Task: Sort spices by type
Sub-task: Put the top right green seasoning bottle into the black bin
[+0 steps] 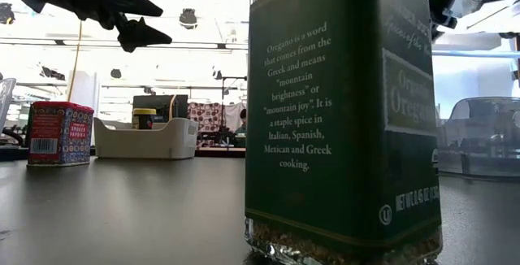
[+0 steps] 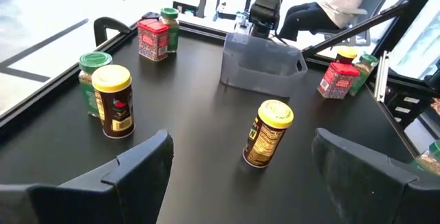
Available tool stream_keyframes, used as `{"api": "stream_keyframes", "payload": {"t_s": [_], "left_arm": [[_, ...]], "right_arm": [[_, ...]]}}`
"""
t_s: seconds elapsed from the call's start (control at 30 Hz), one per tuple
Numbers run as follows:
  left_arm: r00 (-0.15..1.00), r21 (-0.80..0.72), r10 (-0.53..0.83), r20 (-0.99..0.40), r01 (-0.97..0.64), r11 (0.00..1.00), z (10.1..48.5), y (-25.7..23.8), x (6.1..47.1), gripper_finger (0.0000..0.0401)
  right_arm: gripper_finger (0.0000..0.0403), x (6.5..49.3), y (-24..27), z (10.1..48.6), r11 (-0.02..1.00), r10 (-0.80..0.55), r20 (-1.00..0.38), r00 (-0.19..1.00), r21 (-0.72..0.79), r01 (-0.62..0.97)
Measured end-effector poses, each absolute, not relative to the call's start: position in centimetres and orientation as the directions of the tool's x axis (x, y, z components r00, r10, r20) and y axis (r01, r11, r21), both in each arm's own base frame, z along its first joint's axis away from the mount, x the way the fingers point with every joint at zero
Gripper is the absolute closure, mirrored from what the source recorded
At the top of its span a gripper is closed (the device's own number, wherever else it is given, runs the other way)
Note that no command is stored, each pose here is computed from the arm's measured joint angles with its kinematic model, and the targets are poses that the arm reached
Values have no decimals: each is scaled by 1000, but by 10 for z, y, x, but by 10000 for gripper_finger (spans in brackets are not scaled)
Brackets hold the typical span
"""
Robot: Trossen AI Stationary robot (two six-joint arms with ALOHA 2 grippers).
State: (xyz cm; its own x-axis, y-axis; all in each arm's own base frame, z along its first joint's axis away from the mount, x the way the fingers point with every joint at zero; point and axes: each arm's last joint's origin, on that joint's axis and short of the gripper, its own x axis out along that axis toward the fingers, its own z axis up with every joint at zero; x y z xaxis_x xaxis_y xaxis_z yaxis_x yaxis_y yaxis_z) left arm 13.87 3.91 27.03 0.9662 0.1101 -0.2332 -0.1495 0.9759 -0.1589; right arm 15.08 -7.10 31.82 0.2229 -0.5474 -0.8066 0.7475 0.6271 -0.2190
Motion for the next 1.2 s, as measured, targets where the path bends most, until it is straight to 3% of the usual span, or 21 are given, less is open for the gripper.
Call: {"api": "stream_keyframes", "payload": {"t_s": [0.27,0.4,0.8,1.0,1.2], "left_arm": [[959,-164,108,-262,-154,974,268,39,138,69],[959,-171,108,-262,-156,973,268,39,138,69],[951,-203,105,-290,-169,964,265,39,137,69],[940,-208,102,-326,-176,962,261,38,136,69],[935,-208,100,-341,-179,962,260,38,136,69]], "right_arm": [[120,163,-67,307,751,-509,-844,170,-339,567],[76,166,-64,304,822,-497,-855,148,-409,395],[76,167,-73,301,843,-513,-852,101,-478,247],[76,165,-95,297,877,-439,-892,108,-400,267],[76,166,-116,286,906,-413,-910,30,-406,122]]}}
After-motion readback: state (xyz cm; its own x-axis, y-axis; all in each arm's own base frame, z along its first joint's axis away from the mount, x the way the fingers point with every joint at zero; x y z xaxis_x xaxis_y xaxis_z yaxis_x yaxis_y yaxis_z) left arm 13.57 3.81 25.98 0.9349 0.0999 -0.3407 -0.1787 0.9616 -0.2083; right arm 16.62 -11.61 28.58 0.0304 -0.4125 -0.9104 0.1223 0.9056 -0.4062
